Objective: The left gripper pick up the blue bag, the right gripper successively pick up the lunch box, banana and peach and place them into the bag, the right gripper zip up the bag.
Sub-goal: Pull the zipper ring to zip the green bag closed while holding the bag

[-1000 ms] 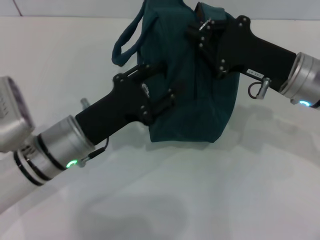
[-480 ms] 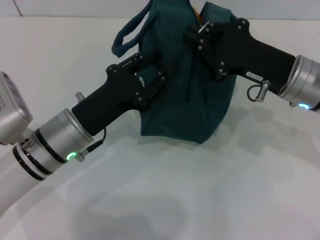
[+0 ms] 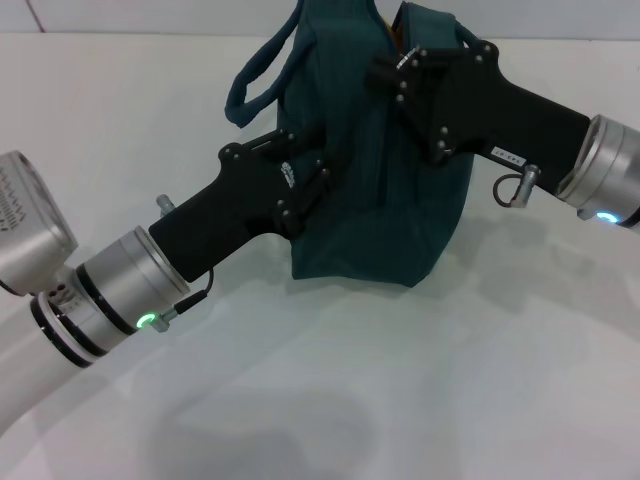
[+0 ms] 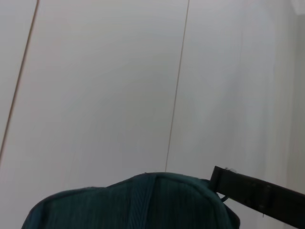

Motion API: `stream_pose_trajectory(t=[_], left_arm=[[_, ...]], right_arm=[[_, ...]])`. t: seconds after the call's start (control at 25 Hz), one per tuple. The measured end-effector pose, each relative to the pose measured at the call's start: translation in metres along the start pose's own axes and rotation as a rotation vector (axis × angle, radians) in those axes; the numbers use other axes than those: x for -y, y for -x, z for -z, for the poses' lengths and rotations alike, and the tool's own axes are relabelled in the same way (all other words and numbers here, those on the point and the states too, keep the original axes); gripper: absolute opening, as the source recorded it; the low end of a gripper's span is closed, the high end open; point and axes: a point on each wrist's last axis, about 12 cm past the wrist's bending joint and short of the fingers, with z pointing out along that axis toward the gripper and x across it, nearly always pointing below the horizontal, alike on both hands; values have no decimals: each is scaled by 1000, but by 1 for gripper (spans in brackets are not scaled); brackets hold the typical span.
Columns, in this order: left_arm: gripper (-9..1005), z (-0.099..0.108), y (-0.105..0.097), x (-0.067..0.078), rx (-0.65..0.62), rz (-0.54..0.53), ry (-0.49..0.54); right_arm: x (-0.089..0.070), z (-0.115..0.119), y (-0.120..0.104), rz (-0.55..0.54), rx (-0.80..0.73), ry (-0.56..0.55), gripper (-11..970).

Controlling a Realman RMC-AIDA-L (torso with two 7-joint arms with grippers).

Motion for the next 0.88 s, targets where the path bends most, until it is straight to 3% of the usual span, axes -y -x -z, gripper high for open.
stream_pose_trajectory(t=[0.44, 0.88], left_arm=[[286, 0, -4, -5, -40, -25, 42], [105, 10, -10, -5, -65, -97, 79]], right_arm=[[-6, 1, -3, -25, 2, 3, 37], [-8, 6, -6, -53, -5, -13, 37]])
